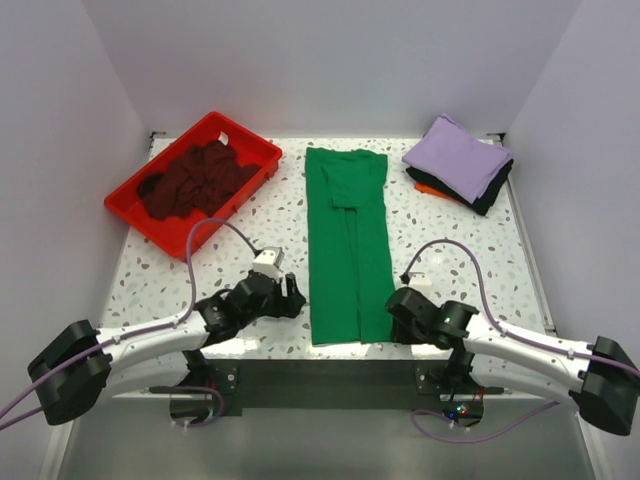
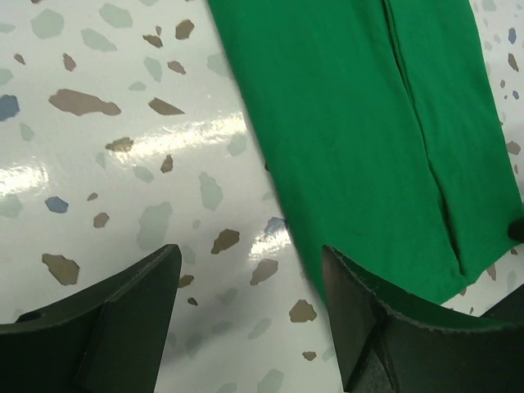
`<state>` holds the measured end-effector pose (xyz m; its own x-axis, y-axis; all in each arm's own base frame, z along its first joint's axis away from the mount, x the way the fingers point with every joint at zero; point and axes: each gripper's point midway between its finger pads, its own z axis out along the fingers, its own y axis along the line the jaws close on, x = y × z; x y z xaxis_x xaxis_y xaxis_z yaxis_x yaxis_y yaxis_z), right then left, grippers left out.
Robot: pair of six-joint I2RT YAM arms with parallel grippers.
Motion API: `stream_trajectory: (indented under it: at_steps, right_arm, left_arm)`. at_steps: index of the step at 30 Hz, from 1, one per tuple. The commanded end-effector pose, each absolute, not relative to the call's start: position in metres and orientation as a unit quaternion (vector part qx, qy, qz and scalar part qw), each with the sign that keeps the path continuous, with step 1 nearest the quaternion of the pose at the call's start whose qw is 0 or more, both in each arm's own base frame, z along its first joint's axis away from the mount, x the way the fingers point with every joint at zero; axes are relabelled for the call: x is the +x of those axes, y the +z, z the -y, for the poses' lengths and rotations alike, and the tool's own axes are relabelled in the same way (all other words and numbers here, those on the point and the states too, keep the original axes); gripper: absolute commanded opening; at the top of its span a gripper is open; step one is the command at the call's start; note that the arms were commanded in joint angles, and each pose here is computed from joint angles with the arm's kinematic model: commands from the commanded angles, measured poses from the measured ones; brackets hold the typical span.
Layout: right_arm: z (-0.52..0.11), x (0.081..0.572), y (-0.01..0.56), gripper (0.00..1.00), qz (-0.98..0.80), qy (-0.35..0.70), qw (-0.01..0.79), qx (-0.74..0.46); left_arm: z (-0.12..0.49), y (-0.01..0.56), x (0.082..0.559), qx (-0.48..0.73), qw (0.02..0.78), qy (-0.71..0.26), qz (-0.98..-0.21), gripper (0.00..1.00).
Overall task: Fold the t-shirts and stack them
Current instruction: Fold the tshirt
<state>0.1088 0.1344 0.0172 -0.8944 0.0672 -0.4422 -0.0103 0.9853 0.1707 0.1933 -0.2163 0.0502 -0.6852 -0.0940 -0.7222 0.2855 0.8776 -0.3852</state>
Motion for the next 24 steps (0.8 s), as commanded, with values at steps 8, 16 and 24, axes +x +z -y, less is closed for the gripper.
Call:
stream_trajectory:
  at_steps: [8, 16, 24]
  right_arm:
    - [-0.139, 0.104, 0.015, 0.24, -0.970, 0.104, 0.221, 0.021]
    - [-0.141, 0.103, 0.014, 0.19, -0.969, 0.109, 0.221, 0.018]
    - [-0.143, 0.103, 0.014, 0.18, -0.968, 0.119, 0.222, 0.014]
  left_arm:
    - [0.228, 0.040, 0.162, 0.053, 0.359, -0.247, -0.898, 0.73]
    - [0.234, 0.028, 0.142, 0.060, 0.328, -0.245, -0.910, 0.64]
    - [0.253, 0.030, 0.131, 0.070, 0.319, -0.267, -0.906, 0.57]
